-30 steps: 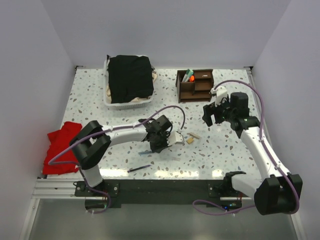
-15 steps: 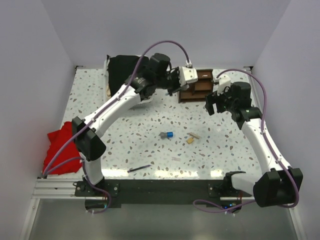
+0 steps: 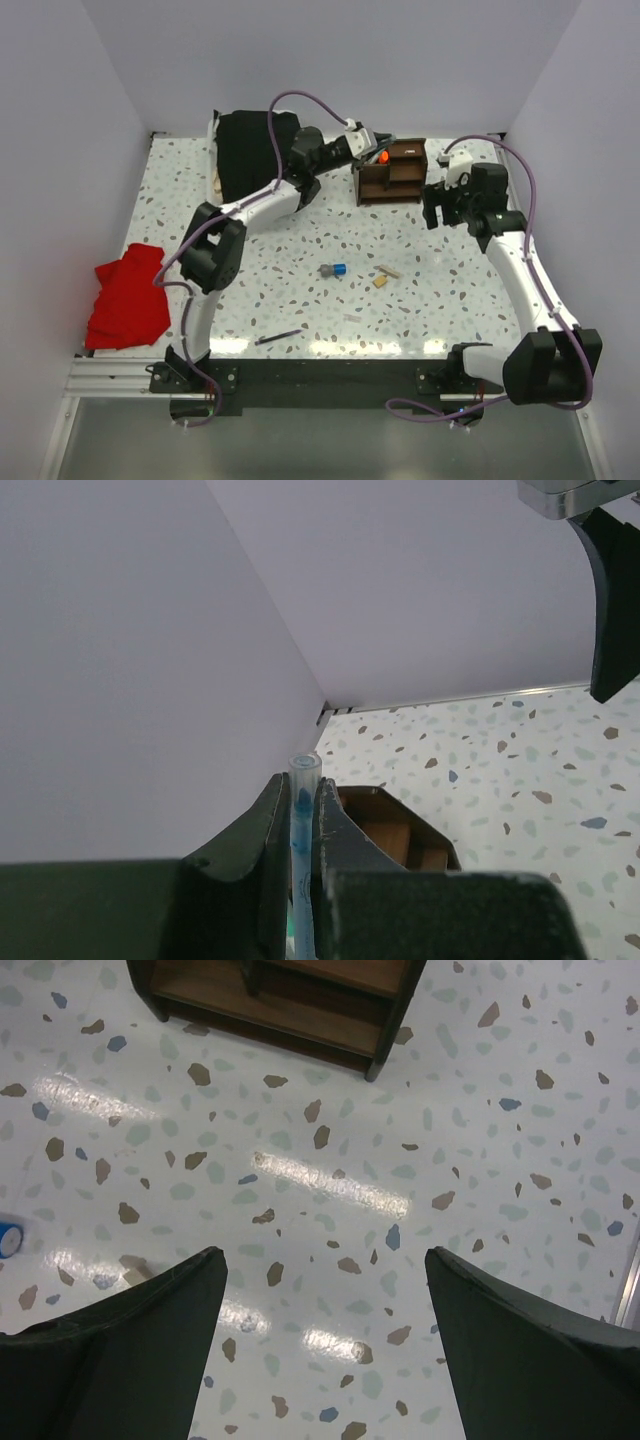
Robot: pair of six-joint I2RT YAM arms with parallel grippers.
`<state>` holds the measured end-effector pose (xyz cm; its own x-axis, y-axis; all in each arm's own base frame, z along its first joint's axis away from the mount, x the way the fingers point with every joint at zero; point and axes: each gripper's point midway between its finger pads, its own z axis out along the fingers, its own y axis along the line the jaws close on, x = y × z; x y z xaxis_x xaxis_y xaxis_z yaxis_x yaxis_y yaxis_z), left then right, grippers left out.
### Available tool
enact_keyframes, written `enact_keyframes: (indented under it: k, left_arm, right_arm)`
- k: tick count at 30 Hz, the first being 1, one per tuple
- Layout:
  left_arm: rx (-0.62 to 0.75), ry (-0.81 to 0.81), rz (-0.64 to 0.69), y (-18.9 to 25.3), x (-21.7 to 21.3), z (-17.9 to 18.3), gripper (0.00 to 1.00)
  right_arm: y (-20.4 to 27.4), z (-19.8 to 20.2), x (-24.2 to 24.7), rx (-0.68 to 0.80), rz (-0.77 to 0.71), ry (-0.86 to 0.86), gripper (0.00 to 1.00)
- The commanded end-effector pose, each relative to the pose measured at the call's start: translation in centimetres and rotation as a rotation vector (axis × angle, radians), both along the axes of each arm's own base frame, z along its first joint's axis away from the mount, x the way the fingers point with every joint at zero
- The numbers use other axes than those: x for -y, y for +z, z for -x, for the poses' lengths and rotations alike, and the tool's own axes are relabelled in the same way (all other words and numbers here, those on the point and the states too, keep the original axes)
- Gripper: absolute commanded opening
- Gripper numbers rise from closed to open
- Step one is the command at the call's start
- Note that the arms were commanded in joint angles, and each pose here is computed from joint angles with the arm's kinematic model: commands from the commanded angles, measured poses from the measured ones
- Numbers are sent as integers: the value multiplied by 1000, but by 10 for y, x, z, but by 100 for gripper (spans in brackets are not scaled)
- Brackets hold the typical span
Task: Sort the stationery into containers
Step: Place the pen in the storage box.
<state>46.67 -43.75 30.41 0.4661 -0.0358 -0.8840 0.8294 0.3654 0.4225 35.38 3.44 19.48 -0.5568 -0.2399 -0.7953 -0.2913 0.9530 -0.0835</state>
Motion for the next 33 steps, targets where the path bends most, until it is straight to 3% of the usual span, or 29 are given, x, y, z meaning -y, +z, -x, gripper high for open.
enact_keyframes:
  k: [1,6,11,33]
  left_arm:
    - [178,-14,201,64,9,-15,0]
    - [184,59,249,63,10,-44,0]
    - [134,91,255,34,12,-61,0]
    - [-52,157,256,-23,-2,-85,0]
  right_arm:
    - [11,-6,4,15,-9,-30,85]
    - [13,-6,6,7,7,-31,85]
    - [4,0,8,-21,15,-33,85]
    - [-11,4,9,-48,-10,-56,85]
